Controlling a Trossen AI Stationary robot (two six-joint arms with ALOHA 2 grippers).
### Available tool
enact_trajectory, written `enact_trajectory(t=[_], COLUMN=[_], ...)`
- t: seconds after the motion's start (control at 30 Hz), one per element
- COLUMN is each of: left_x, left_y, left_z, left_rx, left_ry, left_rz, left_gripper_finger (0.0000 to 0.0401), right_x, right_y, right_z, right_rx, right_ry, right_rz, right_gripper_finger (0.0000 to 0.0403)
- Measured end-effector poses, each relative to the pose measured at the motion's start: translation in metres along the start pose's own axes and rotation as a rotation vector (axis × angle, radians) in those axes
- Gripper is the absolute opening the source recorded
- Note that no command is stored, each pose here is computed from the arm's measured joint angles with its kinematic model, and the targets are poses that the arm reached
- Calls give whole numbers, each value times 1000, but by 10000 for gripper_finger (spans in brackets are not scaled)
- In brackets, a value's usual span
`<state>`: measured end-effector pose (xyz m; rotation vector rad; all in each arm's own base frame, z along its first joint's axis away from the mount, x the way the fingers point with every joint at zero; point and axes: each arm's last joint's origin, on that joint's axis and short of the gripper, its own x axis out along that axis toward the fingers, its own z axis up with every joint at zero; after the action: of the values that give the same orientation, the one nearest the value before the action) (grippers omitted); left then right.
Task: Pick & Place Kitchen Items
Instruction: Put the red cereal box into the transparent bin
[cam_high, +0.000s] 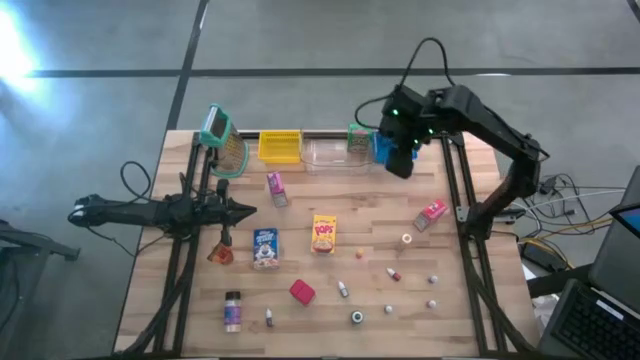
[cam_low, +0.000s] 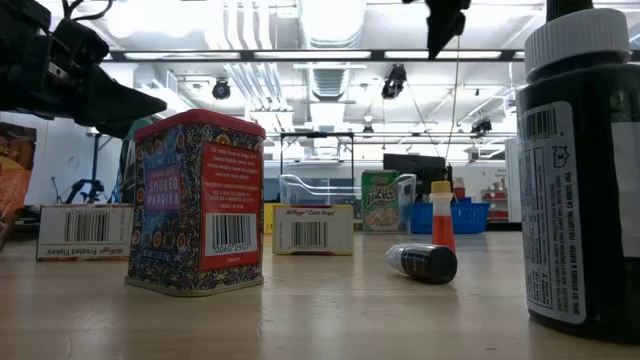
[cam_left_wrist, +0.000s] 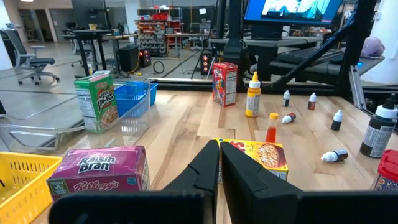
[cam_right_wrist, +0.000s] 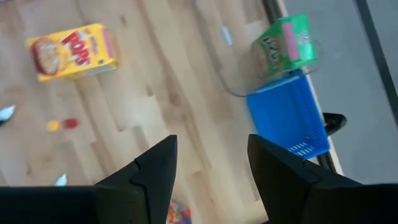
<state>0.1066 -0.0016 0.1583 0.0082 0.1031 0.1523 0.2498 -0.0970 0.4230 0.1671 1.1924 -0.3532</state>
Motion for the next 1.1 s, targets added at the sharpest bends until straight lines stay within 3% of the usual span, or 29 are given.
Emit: enact_trajectory(t=[0.13, 0.3, 0.6, 1.1], left_x=[0, 0, 0, 0], left_y=[0, 0, 0, 0], left_z=[0, 0, 0, 0], left_rx=[0, 0, 0, 0], left_ry=[0, 0, 0, 0], left_rz=[0, 0, 0, 0], left_gripper_finger=[23, 23, 23, 23], right_x=[-3, 0, 10, 47], right_y=[6, 5, 7, 16], right_z=[-20, -59, -113, -135], right_rx=[30, 192, 711, 1378], right_ry=[16, 67, 128, 413], right_rz=[-15, -28, -30, 4], right_gripper_finger=[194, 182, 195, 260])
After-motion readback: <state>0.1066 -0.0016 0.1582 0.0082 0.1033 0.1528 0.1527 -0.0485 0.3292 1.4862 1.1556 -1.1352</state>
